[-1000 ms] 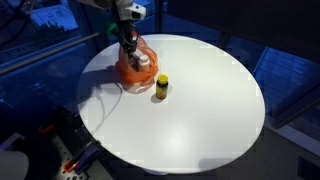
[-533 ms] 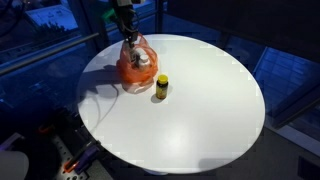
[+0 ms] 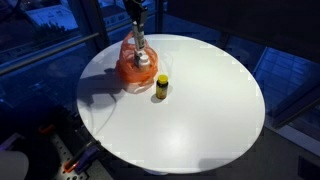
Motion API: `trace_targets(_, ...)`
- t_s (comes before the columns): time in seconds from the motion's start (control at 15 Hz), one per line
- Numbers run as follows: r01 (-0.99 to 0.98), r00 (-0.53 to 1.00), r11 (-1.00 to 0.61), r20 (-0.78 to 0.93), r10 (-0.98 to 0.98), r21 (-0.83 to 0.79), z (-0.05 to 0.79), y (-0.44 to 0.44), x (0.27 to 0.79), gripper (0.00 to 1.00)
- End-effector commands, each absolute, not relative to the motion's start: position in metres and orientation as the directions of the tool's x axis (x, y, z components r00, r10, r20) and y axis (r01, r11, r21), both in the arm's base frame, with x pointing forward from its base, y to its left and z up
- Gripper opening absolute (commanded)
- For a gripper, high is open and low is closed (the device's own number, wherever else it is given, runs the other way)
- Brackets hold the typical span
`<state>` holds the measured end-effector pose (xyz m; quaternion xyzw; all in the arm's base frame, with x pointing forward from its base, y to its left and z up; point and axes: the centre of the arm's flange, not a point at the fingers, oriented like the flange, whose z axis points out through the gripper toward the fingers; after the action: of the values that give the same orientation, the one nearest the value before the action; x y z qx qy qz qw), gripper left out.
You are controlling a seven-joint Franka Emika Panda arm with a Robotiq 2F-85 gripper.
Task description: Remove the roll on stick from the plastic bag and put it on the table
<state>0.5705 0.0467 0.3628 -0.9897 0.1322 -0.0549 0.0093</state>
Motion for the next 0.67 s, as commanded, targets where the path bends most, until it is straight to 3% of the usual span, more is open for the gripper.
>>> trace_targets(0.0,-0.337,0.934,-0.941,0.117,-0.336,-0.013,0.386,0.016,0.589,0.11)
trace_targets(0.6,-0.492,0.868,-0.870,0.109,-0.485,0.039,0.354,-0.069,0.605,0.11)
